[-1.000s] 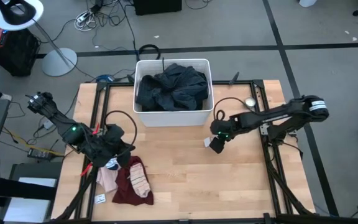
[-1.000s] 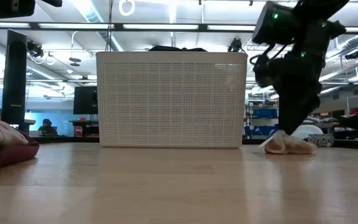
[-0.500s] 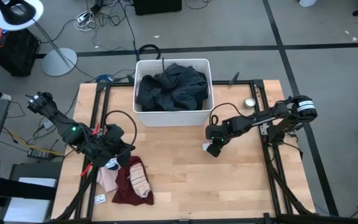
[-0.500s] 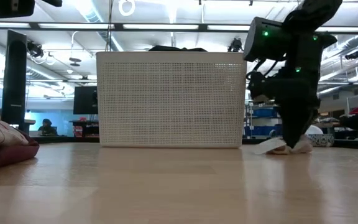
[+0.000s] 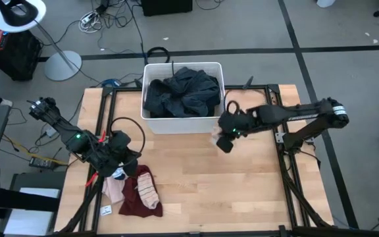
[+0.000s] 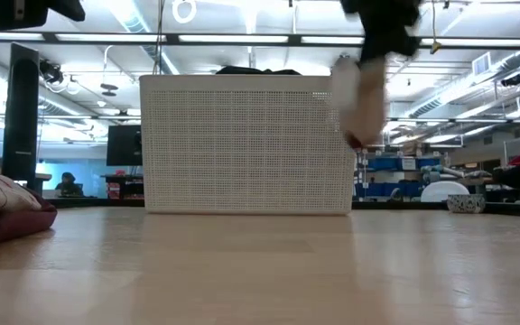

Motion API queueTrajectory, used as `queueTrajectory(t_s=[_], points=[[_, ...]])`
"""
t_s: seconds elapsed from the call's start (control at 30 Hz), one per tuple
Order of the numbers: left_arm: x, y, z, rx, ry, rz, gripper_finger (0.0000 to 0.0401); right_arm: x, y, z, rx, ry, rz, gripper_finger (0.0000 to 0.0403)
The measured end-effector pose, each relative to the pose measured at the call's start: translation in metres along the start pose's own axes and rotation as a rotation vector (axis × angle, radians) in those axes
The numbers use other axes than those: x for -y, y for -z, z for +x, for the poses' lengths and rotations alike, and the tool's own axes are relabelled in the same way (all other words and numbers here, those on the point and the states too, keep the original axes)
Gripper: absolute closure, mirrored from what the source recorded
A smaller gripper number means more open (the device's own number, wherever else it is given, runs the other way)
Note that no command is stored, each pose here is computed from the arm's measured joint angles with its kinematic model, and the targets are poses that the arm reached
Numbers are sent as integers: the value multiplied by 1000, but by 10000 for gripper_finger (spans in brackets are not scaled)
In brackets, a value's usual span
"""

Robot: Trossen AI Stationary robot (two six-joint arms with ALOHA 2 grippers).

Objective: Sort clothes
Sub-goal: Put the brown sock into the white laundry bin

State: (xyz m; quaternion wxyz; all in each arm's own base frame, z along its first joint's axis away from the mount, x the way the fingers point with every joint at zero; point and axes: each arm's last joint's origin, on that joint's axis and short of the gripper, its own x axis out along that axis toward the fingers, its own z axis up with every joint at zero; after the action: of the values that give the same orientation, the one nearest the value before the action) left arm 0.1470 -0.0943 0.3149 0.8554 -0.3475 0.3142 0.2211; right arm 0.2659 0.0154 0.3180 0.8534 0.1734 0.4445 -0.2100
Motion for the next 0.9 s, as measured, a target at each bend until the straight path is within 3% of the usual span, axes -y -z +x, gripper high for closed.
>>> queueTrajectory(t_s=[0.3,0.5,0.7,0.9], points=[[-2,0,0,-4,-22,34,400,-11,-81,-77,336,-56,-90,401],[-5,1,0,-9,-46,52,400,-3,-139,-94,502,-11,-131,401],[-8,1,-1,-14,-69,68,400,17,-188,-66,532,60,-128,401],[-12,1,-1,-21,-103,94,400,41,-221,-1,490,46,-97,400]])
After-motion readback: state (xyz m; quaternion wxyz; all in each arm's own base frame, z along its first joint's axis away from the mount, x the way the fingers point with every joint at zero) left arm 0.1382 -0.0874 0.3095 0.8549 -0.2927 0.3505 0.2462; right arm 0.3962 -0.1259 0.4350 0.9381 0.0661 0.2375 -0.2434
